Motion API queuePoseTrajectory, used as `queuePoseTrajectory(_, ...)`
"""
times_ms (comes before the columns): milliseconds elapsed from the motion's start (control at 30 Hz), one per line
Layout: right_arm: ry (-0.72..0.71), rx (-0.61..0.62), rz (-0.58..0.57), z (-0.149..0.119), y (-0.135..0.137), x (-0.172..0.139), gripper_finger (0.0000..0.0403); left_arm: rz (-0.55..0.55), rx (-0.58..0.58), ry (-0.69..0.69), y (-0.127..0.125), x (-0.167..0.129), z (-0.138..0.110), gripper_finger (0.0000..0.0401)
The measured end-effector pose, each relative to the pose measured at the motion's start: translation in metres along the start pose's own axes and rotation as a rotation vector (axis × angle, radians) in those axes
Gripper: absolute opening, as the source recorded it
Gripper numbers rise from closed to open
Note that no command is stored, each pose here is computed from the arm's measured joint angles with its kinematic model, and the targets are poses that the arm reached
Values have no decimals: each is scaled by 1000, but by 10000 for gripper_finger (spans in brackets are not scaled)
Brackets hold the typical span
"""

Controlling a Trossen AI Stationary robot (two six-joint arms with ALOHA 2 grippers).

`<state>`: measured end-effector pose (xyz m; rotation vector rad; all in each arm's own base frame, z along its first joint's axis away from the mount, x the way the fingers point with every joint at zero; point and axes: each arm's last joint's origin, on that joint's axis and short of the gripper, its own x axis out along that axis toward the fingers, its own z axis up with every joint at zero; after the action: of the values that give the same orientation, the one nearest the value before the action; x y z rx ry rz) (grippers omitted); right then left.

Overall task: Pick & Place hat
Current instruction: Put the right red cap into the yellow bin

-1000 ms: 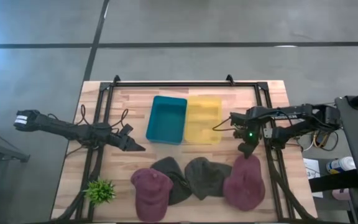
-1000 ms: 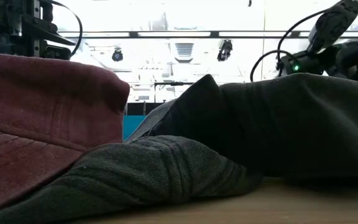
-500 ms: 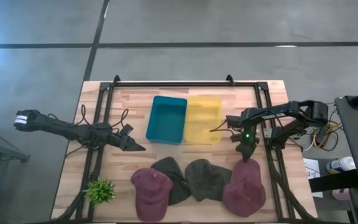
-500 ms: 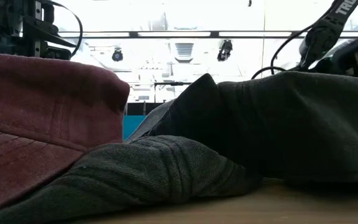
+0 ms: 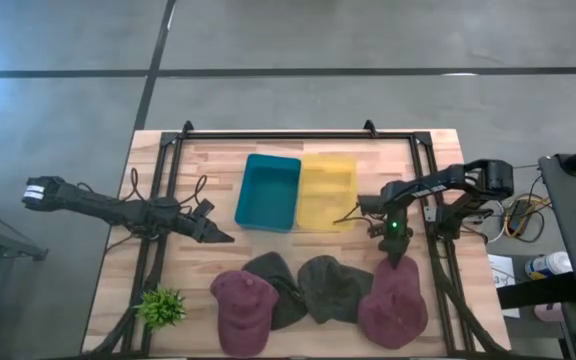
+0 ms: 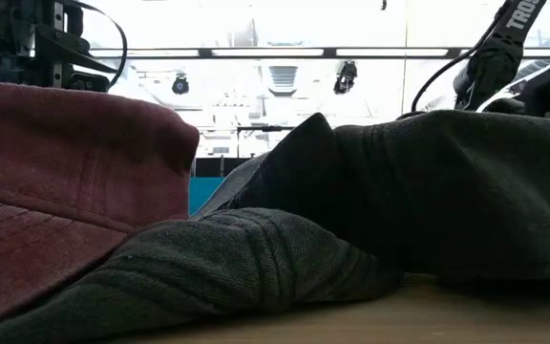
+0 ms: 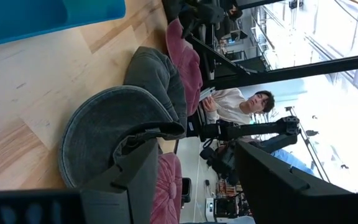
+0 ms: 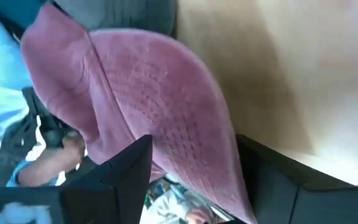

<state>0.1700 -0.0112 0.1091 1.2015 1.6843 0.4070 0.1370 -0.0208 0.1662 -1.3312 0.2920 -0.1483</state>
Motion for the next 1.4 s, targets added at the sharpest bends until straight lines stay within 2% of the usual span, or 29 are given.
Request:
queuePoseTrajectory(100, 29, -13, 37, 0, 3, 4, 211, 0, 0, 0, 0, 0, 0, 206)
queuePoseTrajectory(200, 40, -23, 80, 0, 6, 5, 182, 2, 0, 0, 0, 0, 0, 206)
queuePoseTrajectory(367, 42, -44, 177, -4, 12, 2, 99, 3, -10, 1, 0, 0, 0, 206)
queuePoseTrajectory(500, 18, -103, 209, -8, 20, -4, 26, 3, -54, 1, 0, 0, 0, 206)
queuePoseTrajectory(533, 9, -123, 213, -9, 23, -5, 19, 2, -62, 1, 0, 0, 0, 206)
queuePoseTrajectory(667, -40, -178, 204, -14, 37, -15, 15, 2, -65, -60, 0, 0, 2, 206)
queuePoseTrajectory(867, -155, -288, 210, -29, 74, -42, 13, -13, -21, -262, -6, -1, 9, 206)
queuePoseTrajectory(1133, -311, -406, 224, -63, 117, -74, 13, -112, -15, -271, -21, -1, 12, 206)
queuePoseTrajectory(1400, -503, -546, 206, -82, 147, -97, 12, -161, 59, -288, -43, 0, 17, 206)
